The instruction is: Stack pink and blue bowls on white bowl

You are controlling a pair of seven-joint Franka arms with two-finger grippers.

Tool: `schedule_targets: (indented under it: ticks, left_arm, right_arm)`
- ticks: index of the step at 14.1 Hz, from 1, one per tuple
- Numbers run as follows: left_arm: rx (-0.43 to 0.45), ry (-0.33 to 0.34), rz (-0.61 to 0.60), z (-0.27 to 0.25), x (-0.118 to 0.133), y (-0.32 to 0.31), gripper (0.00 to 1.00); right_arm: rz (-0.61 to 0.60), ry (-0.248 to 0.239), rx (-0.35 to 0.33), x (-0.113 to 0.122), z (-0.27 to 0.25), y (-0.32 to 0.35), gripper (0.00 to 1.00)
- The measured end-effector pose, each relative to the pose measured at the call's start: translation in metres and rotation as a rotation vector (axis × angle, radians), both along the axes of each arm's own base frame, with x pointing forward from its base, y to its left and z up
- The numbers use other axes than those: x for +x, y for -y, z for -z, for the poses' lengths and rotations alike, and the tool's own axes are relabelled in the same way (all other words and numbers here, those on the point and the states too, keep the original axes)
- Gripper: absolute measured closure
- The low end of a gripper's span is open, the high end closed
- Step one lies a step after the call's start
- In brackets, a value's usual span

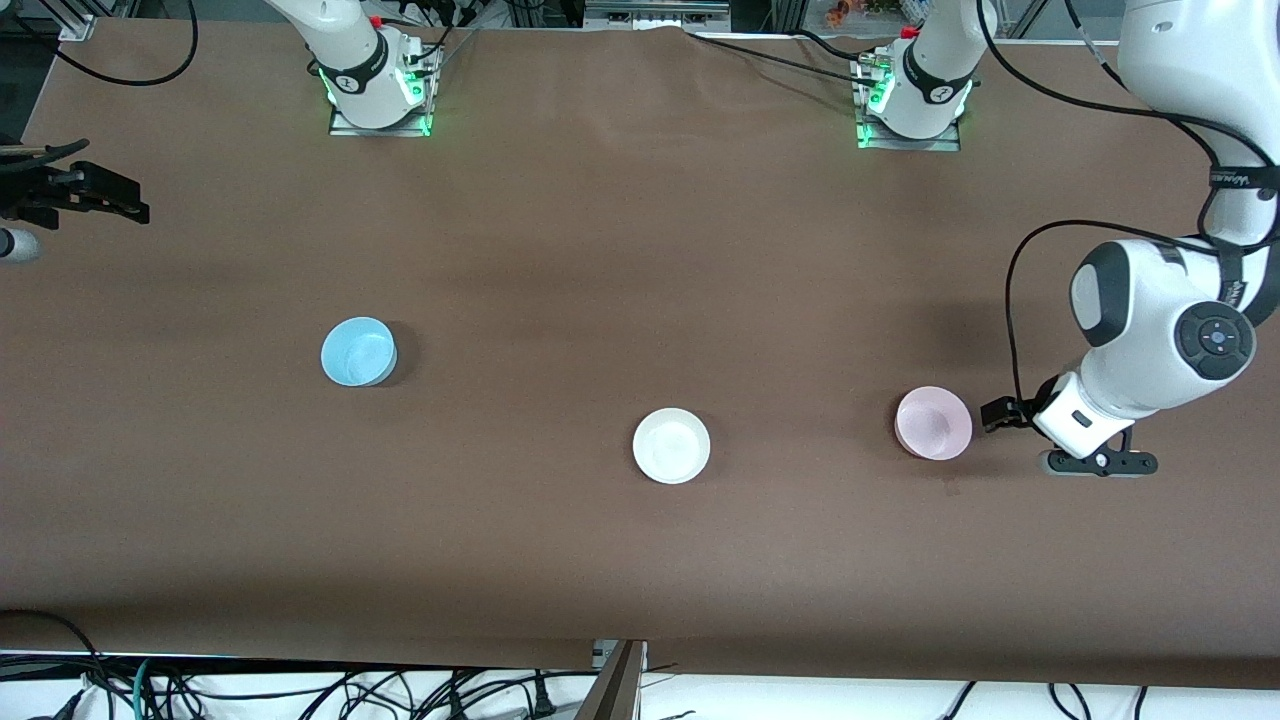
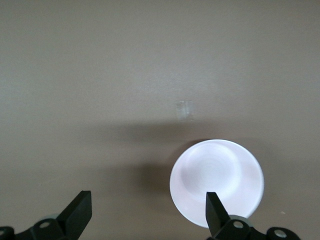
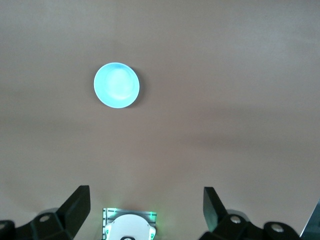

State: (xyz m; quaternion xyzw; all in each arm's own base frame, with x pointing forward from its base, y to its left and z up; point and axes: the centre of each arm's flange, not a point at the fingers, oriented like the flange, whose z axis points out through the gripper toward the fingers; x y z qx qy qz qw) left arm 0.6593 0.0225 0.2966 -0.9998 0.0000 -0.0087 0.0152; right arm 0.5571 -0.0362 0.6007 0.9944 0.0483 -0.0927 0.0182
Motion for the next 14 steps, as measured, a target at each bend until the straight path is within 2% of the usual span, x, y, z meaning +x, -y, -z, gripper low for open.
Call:
schedule_targets:
  ticks: [4, 9, 11, 14]
  left_arm:
    - [0.000, 0.000, -0.010, 0.037, -0.019, -0.007, 0.00]
    - [-0.001, 0.028, -0.006, 0.063, -0.036, -0.005, 0.00]
    - [-0.002, 0.033, -0.006, 0.068, -0.039, -0.005, 0.00]
    - [-0.003, 0.035, -0.004, 0.074, -0.042, -0.003, 0.03]
  right_arm:
    - [-0.005, 0.009, 0.002, 0.028, 0.036, -0.003, 0.00]
    - [-0.028, -0.067, 0.006, 0.073, 0.140, -0.019, 0.00]
    - [-0.027, -0.100, 0.038, 0.084, 0.179, -0.029, 0.00]
    - [-0.024, -0.120, 0.044, 0.095, 0.224, -0.031, 0.00]
